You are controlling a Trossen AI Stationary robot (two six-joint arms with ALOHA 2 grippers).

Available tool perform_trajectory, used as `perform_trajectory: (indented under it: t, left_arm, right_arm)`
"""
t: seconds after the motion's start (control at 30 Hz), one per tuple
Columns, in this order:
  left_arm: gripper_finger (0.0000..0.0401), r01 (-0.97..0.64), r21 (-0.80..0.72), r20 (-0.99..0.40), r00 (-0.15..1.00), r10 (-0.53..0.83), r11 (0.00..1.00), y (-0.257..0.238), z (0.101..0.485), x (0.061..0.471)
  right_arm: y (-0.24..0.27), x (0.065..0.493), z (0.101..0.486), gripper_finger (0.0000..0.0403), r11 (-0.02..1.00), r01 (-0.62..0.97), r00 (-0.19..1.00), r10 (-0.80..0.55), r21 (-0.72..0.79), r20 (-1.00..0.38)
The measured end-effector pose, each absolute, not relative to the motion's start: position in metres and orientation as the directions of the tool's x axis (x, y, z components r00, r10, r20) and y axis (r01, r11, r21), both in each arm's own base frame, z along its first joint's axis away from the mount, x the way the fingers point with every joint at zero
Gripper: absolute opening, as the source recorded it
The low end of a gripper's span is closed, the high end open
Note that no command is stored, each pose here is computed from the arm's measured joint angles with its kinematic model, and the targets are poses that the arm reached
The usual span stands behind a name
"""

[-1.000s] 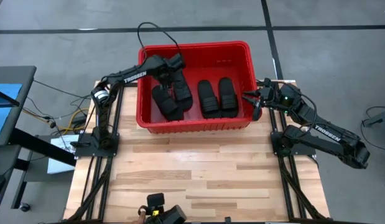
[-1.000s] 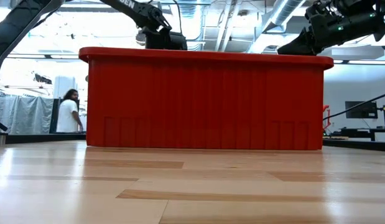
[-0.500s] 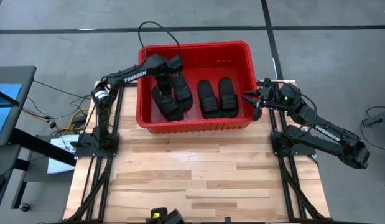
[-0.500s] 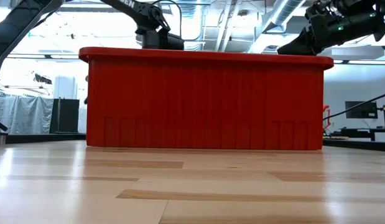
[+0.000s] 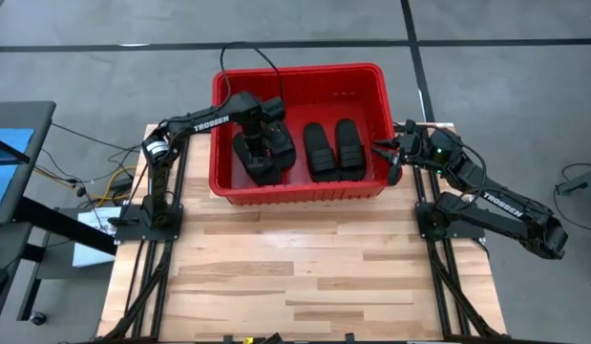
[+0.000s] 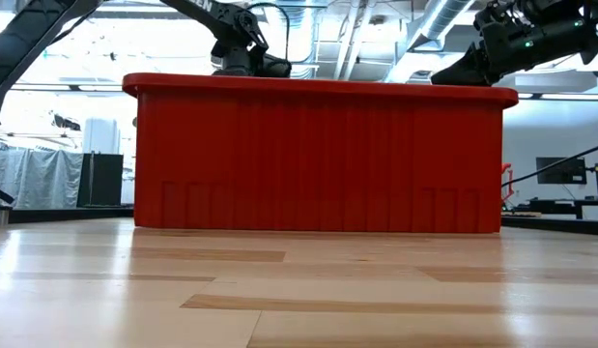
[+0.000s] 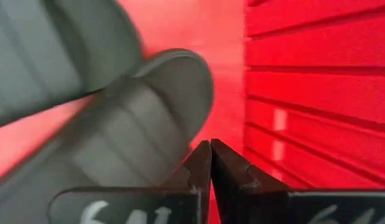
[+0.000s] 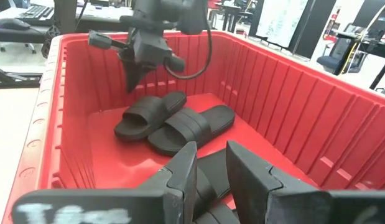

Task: Pick and place slides into bin
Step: Adjust the black slides in the red container

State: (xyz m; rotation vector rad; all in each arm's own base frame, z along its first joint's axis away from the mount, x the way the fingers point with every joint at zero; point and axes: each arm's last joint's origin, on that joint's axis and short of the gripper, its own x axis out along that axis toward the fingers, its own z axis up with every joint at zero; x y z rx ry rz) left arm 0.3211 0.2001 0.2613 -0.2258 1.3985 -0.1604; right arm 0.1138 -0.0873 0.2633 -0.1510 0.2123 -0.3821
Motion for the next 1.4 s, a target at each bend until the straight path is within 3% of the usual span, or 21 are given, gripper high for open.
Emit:
perform_trajectory:
  t: [0.37,0.53,0.9,1.1,1.4]
  left_arm:
    - [0.0000,-0.020,-0.431,-0.892,0.158,-0.422,0.902,0.191,0.229,0.339]
    - [0.0000,-0.024,-0.444,-0.887,0.155,-0.435,0.896,0.187,0.224,0.345]
    - [0.0000,-0.045,-0.332,-0.940,0.098,-0.327,0.942,0.183,0.223,0.348]
    - [0.0000,-0.059,-0.183,-0.983,-0.011,-0.184,0.981,0.186,0.222,0.344]
    - [0.0000,-0.055,0.030,-0.964,-0.266,0.015,0.998,0.195,0.224,0.325]
  right_arm:
    - [-0.086,0.113,0.259,0.0077,0.919,0.324,0.903,-0.372,-0.225,-0.217]
    - [-0.082,0.109,0.257,0.0077,0.915,0.295,0.899,-0.363,-0.276,-0.244]
    - [-0.075,0.100,0.259,0.0077,0.909,0.285,0.900,-0.363,-0.304,-0.240]
    - [-0.074,0.099,0.258,0.0077,0.911,0.284,0.897,-0.363,-0.301,-0.253]
    - [-0.074,0.099,0.258,0.0077,0.905,0.276,0.897,-0.363,-0.324,-0.252]
